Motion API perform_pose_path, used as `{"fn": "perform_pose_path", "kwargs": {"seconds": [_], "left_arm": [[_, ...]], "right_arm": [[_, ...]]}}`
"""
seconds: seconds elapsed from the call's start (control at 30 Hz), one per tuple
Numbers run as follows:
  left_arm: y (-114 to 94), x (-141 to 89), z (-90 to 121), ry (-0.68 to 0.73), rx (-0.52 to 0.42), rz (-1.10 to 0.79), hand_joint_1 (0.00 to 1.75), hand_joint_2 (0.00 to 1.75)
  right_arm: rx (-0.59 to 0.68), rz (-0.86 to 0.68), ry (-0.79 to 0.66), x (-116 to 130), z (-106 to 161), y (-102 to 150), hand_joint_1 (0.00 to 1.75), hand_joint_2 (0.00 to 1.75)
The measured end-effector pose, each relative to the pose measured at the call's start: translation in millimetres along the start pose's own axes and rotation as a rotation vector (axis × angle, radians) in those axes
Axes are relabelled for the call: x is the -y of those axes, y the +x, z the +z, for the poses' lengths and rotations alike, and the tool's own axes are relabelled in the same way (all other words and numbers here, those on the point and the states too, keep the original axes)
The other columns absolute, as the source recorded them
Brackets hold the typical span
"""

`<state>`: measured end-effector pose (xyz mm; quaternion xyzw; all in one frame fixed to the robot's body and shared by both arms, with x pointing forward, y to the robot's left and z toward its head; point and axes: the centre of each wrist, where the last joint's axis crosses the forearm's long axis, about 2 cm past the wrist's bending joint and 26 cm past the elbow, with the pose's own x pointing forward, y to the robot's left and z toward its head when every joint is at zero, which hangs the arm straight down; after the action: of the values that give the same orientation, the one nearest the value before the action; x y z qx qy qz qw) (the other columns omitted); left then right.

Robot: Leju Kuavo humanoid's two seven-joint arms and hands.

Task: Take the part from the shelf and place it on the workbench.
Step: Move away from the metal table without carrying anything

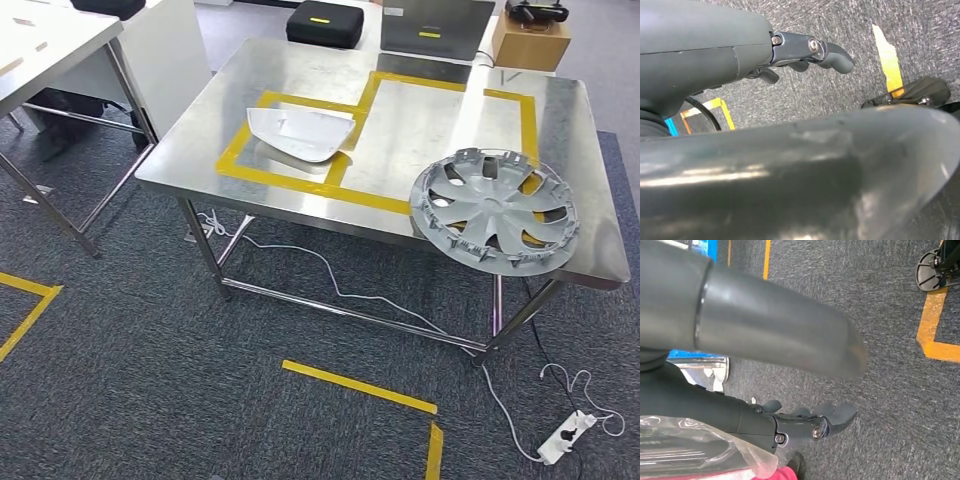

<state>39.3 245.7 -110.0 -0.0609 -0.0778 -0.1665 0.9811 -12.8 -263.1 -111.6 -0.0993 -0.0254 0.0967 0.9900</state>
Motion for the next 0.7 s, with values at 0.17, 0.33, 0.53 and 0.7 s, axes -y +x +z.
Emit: {"fn": "perform_pose_path", "kwargs": {"seconds": [0.17, 0.33, 0.53, 0.7], "left_arm": [[-1, -2, 0, 0.001, -0.002, 0.003, 0.0, 0.0], [0, -3, 0, 0.004, -0.005, 0.005, 0.0, 0.0], [7, 13, -1, 0.018, -0.003, 0.021, 0.0, 0.0], [10, 20, -1, 0.012, 0.002, 0.025, 0.0, 0.0]], "right_arm": [[0.001, 0.008, 0.009, 2, -1, 0, 0.0, 0.0], [0.003, 0.014, 0.016, 2, -1, 1, 0.0, 0.0], [0.004, 0.02, 0.012, 6, -3, 1, 0.0, 0.0], [0.006, 0.018, 0.01, 8, -3, 3, 0.0, 0.0]]}}
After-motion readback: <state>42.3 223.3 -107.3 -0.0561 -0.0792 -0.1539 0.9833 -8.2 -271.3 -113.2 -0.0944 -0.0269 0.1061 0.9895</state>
